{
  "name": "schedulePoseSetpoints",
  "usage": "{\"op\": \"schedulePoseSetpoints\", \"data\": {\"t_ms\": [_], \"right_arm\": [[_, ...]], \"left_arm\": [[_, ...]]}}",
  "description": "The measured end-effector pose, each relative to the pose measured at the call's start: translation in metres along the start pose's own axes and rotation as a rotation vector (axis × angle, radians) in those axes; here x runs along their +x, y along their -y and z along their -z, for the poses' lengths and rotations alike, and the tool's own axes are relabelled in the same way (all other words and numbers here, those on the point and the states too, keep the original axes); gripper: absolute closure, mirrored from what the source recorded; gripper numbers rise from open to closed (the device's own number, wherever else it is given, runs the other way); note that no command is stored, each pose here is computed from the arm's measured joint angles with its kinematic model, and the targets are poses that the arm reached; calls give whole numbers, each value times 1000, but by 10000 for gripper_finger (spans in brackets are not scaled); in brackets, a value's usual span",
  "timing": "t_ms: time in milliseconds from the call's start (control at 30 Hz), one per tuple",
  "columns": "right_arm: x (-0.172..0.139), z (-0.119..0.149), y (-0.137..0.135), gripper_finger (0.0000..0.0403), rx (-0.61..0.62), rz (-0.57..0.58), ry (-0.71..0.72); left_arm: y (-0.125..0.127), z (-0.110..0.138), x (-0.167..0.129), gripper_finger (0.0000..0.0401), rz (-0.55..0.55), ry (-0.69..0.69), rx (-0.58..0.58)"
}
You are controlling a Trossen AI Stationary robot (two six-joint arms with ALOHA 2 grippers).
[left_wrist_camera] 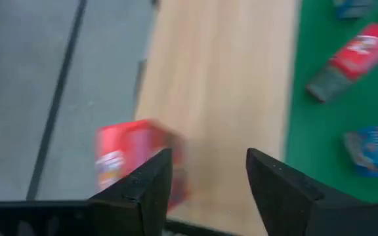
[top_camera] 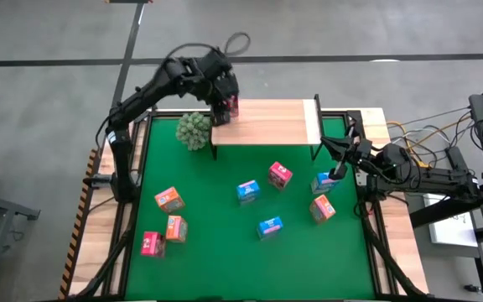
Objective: Stack cereal on shelf
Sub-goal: Put the top center red cereal box on the shelf
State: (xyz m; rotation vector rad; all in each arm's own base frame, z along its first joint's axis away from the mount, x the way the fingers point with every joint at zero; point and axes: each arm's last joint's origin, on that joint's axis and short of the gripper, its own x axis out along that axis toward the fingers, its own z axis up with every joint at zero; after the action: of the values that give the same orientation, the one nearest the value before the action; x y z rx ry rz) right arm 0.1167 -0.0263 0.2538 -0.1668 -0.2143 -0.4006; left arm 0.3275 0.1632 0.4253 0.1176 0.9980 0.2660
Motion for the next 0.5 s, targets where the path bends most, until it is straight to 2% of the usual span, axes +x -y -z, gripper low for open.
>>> {"op": "schedulePoseSetpoints", "data": {"t_ms": [67, 200, 400, 500], "right_arm": [[0, 0, 0, 394, 0, 0, 0], [0, 0, 0, 394, -4, 0, -3], [0, 2, 0, 394, 1, -3, -18], [1, 3, -1, 394, -2, -6, -33]], "left_arm": [[17, -4, 6, 252, 5, -20, 41], [41, -4, 23, 296, -99, -114, 109], [50, 10, 64, 352, -134, -172, 112], [49, 18, 83, 367, -262, -189, 107]]}}
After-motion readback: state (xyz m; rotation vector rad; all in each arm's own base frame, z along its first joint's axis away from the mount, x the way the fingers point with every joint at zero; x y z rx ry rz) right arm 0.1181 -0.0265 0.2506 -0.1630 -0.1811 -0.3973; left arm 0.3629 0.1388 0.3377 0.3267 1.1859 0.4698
